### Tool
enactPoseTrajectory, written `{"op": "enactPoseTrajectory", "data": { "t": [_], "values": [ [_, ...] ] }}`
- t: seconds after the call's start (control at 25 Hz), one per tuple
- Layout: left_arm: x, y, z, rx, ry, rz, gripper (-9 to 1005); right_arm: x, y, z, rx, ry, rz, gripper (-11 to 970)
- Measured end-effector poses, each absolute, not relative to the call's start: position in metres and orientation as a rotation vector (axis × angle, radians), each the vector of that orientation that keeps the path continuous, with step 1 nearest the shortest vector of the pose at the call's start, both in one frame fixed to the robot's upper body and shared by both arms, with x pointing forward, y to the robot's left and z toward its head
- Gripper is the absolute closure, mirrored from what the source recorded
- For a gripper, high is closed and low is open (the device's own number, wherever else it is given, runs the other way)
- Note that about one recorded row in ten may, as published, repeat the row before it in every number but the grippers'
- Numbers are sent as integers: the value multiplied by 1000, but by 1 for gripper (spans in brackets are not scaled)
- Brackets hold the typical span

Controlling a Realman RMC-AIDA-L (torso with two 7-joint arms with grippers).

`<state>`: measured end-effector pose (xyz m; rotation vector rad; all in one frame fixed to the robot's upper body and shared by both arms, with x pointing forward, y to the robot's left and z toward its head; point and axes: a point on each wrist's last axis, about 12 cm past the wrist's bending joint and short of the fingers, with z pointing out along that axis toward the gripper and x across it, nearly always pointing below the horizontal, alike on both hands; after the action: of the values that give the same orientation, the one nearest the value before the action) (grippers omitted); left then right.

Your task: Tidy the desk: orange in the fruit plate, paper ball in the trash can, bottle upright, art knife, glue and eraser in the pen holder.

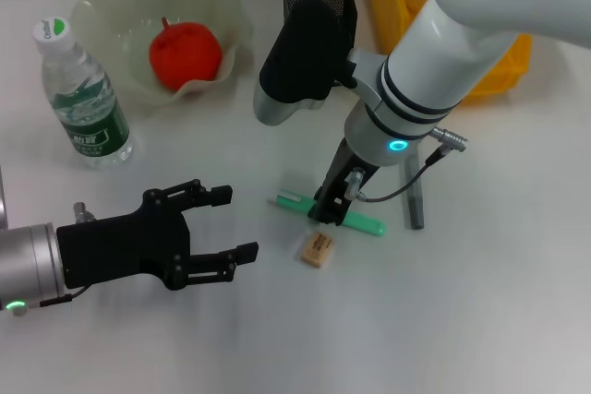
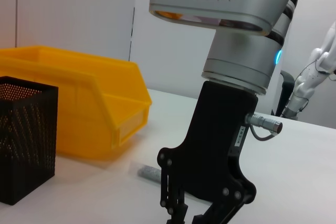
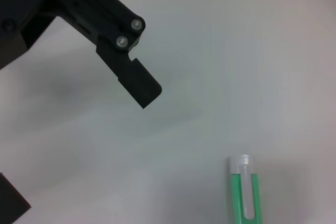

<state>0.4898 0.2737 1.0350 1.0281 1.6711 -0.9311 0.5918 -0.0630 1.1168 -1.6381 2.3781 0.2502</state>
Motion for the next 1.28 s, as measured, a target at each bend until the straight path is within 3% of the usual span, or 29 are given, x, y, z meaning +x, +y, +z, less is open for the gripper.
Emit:
{"op": "enactPoseTrajectory", "data": {
  "t": [0.28,0.68,1.28],
  "values": [
    [492,273,1036,1030,1667,-929,155,593,-62,1118,-1641,2376,238,787],
    [494,273,1037,1029,1663,-922,154,594,-66,1134,-1570,2335,334,787],
    [497,277,1041,1000,1653,-904,154,591,-144,1190,-1157,2008,620,786]
  ]
}}
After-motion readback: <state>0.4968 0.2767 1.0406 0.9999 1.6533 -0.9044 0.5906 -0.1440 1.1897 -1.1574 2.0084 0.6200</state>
